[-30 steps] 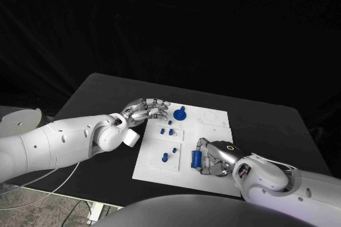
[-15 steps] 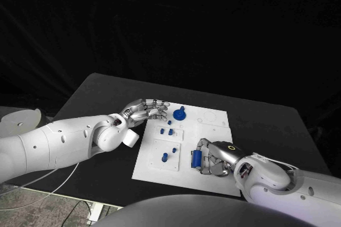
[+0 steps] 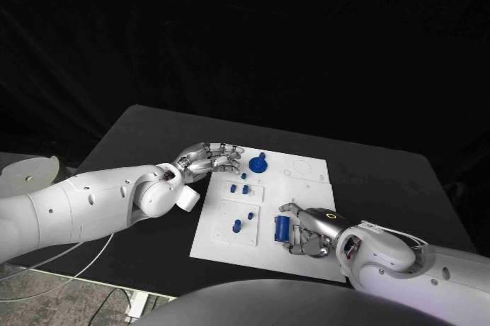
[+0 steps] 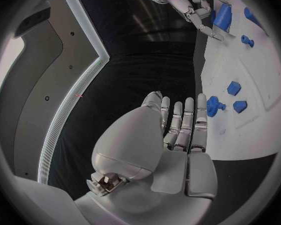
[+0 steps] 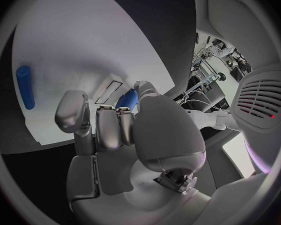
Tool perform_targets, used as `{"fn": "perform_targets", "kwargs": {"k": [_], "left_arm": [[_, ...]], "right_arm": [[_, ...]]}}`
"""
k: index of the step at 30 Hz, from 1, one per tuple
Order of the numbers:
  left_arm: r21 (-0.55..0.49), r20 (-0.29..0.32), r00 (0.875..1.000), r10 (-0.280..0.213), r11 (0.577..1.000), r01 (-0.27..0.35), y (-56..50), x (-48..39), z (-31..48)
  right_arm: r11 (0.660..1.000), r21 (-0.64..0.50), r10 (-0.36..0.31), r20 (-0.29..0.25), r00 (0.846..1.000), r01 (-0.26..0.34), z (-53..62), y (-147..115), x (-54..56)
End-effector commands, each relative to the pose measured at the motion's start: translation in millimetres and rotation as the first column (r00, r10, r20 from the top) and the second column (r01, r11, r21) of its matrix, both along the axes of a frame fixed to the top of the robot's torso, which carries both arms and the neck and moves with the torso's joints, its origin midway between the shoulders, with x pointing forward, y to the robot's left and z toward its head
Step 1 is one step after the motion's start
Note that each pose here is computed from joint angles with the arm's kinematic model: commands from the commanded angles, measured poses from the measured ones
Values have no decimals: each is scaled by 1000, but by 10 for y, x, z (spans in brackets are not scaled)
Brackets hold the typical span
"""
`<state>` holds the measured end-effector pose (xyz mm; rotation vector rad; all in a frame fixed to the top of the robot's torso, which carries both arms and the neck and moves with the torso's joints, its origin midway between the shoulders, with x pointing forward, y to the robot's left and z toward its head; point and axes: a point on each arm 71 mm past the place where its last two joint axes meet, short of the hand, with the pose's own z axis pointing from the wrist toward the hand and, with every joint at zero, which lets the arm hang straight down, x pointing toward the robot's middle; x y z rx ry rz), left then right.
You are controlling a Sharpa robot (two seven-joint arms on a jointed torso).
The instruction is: Assemble the parts on the task board
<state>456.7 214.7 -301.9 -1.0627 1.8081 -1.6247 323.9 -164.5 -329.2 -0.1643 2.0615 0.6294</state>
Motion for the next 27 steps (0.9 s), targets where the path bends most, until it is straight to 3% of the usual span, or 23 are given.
{"fn": "perform_targets", "kwargs": {"k": [1, 9, 27], "left_arm": [[-17, -7, 1000, -17, 1000, 17, -23, -6, 1], [-16, -10, 1000, -18, 1000, 18, -21, -6, -3], [-17, -17, 1000, -26, 1000, 25, -33, -12, -12]], "right_arm": [[1000, -19, 21, -33, 999, -22, -28, 6, -19], [1000, -9, 18, -25, 1000, -19, -21, 1, -13], [994, 98, -49, 60, 997, 43, 75, -49, 22]]}}
